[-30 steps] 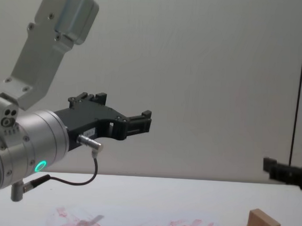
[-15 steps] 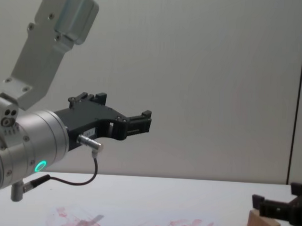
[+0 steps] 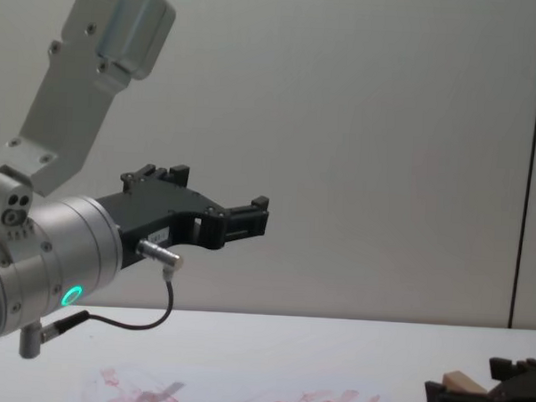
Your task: Use the one hand to pick up the stamp and affix it onto the A4 paper.
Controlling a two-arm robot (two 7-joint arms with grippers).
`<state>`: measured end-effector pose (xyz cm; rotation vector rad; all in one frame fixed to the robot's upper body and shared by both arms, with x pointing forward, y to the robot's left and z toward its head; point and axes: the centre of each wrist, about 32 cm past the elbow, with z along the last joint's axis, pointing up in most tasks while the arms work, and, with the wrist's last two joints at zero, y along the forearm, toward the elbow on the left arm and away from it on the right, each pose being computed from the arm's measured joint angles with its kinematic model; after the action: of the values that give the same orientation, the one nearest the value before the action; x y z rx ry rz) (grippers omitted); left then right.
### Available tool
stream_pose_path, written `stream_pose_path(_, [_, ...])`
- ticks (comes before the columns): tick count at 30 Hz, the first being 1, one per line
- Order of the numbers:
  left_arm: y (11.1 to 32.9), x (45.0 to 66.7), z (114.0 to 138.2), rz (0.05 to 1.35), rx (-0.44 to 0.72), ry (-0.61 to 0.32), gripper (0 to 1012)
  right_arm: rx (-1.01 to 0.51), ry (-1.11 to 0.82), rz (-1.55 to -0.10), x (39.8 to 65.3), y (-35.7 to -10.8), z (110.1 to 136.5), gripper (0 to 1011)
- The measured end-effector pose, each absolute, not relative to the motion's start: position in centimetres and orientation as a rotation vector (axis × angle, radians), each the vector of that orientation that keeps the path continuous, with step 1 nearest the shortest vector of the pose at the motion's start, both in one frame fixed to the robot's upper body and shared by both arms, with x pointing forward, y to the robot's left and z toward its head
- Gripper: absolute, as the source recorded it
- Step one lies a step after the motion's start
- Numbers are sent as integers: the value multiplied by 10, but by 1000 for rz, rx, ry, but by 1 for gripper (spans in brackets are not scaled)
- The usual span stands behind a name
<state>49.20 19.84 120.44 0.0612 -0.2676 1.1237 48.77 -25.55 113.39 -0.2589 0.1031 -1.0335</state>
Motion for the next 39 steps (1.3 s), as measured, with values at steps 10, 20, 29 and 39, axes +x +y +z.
stream_pose_path(10, [198, 492, 1204, 1124, 61, -268, 1002, -279, 122, -1025, 490, -255, 1130, 814])
stream_pose_path(20, [198, 492, 1204, 1124, 61, -268, 1002, -283, 123, -1026, 490, -257, 1129, 503])
stream_pose_path(29, [198, 492, 1204, 1124, 61, -268, 1003, -274, 119, -1026, 491, -257, 1129, 223])
stream_pose_path(39, [198, 492, 1204, 1124, 61, -268, 1003, -225, 95, -1005, 494, -253, 1134, 216])
